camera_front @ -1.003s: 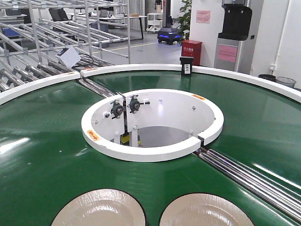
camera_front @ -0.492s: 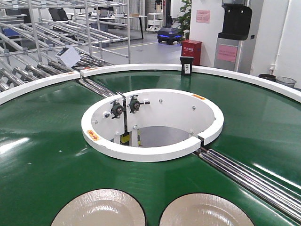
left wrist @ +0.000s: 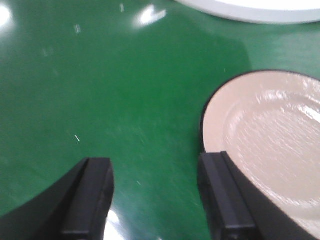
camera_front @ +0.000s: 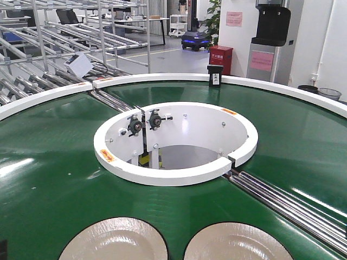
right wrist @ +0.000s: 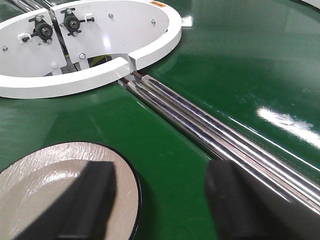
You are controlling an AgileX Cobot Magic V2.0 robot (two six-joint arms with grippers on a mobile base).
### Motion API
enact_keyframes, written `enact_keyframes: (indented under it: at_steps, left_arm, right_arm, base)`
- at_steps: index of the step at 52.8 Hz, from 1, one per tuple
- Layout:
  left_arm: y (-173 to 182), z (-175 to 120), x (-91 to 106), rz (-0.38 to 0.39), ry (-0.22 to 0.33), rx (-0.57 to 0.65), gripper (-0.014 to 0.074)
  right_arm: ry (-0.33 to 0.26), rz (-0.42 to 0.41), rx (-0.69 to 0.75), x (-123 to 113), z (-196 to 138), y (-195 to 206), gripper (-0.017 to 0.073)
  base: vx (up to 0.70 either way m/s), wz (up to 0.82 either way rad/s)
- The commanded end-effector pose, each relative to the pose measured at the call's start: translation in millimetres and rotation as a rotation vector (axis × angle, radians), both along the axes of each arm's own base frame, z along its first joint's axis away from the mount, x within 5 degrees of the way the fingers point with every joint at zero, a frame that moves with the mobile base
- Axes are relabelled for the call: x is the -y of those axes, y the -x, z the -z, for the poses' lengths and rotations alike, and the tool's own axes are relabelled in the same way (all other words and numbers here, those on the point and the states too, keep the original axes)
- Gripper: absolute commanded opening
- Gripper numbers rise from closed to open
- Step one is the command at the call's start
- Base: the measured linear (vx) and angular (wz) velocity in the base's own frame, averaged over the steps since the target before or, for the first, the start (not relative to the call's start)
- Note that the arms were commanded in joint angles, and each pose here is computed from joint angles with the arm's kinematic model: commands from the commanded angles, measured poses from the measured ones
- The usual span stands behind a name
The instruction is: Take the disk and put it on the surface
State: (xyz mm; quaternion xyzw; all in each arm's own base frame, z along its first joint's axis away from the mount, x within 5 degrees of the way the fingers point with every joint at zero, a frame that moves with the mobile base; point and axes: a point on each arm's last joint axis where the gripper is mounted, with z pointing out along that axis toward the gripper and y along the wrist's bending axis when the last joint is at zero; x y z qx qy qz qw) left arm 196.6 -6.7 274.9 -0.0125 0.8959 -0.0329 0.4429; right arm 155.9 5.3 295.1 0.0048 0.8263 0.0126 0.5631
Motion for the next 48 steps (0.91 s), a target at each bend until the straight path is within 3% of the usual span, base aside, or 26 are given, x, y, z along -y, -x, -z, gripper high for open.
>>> enact_keyframes:
  at_steps: [1, 8, 23, 27, 37, 48]
  left_arm:
    - [-17.4, -6.7, 3.5, -0.04, 0.105, 0.034, 0.0505]
    - [-42.6, 2.2, 10.5, -0.023, 0.183, -0.085, 0.0505]
    - [-115.2, 23.5, 10.4, 0.074, 0.244, -0.303, 0.0505]
    - [-129.6, 34.0, 8.2, 0.118, 0.265, -0.353, 0.0505]
    - [-153.3, 56.3, 17.2, 0.313, 0.31, -0.426, 0.0505]
    - [-165.2, 82.7, 29.3, 0.465, 0.418, -0.472, 0.0503]
  right_arm:
    - [-0.003, -0.006, 0.103, -0.2, -17.2, -4.6, 0.0601]
    - [-0.007, -0.005, 0.1, -0.3, -16.8, -4.9, 0.0626]
    - [-0.001, -0.007, 0.1, -0.3, -16.8, -4.9, 0.06]
    - [-0.001, -0.007, 0.1, -0.3, -16.8, -4.9, 0.0597]
    - [-0.001, -0.007, 0.1, -0.3, -16.8, -4.9, 0.0593]
    - [0.011, -0.009, 0.101, -0.1, -16.8, -4.9, 0.0593]
  base:
    - [0.0, 0.0]
    - [0.0, 0.0]
    - [0.0, 0.0]
    - [0.0, 0.0]
    - [0.0, 0.0]
    - [0.0, 0.0]
